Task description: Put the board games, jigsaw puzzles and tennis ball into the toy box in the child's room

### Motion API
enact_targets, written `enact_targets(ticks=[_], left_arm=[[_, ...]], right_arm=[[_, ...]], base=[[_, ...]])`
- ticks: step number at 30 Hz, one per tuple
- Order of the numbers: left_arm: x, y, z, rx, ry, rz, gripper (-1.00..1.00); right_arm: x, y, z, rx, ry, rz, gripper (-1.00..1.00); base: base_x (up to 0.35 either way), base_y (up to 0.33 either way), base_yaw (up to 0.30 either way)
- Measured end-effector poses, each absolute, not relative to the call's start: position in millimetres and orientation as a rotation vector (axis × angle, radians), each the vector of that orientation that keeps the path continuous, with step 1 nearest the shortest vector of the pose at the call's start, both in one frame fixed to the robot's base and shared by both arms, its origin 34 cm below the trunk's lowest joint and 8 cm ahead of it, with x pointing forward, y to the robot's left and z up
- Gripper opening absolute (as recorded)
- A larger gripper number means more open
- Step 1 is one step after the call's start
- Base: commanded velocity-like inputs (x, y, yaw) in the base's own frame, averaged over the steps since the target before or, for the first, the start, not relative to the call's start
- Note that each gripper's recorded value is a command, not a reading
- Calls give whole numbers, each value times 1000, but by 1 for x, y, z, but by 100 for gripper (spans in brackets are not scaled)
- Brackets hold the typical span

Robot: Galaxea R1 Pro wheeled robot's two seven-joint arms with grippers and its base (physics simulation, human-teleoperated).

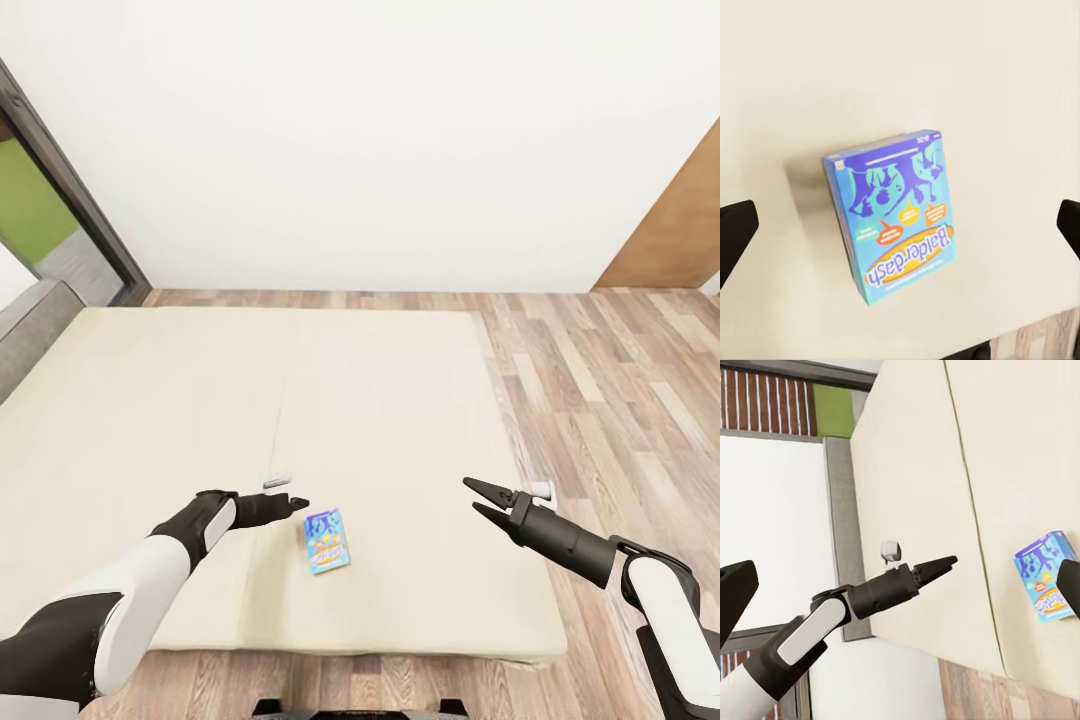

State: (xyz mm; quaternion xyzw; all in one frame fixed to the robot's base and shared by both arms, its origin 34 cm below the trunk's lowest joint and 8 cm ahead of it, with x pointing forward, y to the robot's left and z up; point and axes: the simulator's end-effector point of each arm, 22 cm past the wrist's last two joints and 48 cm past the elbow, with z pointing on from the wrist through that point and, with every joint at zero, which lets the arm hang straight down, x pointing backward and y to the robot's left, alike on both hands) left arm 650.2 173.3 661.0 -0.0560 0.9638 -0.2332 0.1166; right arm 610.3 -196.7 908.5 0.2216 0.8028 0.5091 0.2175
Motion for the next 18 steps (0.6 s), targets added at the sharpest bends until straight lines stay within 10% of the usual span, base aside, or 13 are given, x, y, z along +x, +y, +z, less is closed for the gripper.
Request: enact_targets(ticks=[18], left_arm=[[642, 173, 645, -169, 2837, -681, 100]], right_arm=[[607, -197, 894, 639, 2246, 1409, 100]], base=[[0, 0, 0]])
